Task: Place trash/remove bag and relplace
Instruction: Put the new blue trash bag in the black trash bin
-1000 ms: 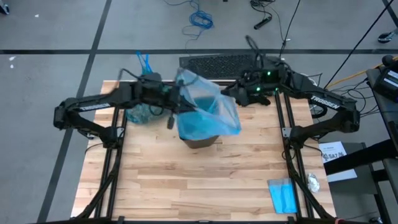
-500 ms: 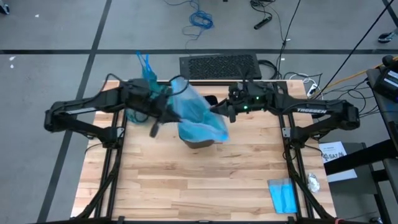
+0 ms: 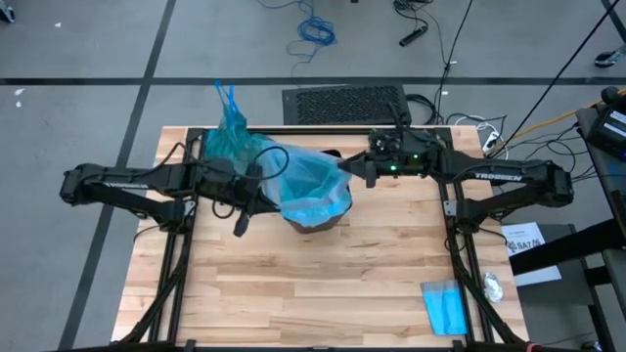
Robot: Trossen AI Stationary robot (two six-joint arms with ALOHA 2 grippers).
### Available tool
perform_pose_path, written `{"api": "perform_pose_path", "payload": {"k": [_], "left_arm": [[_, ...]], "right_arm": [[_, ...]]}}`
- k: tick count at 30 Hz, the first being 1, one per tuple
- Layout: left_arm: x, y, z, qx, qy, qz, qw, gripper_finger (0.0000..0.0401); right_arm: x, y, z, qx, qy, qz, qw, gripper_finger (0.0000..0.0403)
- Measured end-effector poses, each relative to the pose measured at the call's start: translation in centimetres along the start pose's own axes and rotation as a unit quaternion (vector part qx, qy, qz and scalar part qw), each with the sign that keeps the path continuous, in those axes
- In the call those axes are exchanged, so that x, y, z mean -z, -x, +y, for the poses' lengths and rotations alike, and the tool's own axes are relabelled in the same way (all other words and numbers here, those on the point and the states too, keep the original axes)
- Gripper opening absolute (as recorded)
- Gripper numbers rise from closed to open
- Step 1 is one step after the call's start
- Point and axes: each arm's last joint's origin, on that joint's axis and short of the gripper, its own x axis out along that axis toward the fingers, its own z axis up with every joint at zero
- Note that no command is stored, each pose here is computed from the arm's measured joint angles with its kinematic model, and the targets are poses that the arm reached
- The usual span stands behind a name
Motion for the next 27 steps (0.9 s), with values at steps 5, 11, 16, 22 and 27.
{"api": "perform_pose_path", "payload": {"k": [5,11,16,22,27], "left_arm": [[0.2,-0.1,-0.6,0.006,-0.004,0.007,1.000,0.0000],[0.3,-0.4,-1.5,0.021,0.000,0.011,1.000,0.0000],[0.8,-1.1,-1.8,0.016,-0.002,0.027,1.000,0.0000],[2.6,-2.6,-1.8,-0.025,0.014,0.063,0.998,0.0000],[3.2,-2.7,-1.3,-0.092,0.011,0.064,0.994,0.0000]], "right_arm": [[0.0,2.3,-0.1,0.062,0.005,0.007,0.998,0.0000],[0.4,4.2,0.0,0.099,0.010,0.019,0.995,0.0000],[1.6,4.9,-0.6,0.121,0.001,0.028,0.992,0.0000],[3.8,4.8,-2.9,0.099,-0.045,-0.004,0.994,0.0000],[5.3,4.5,-4.4,0.105,-0.065,-0.002,0.992,0.0000]]}}
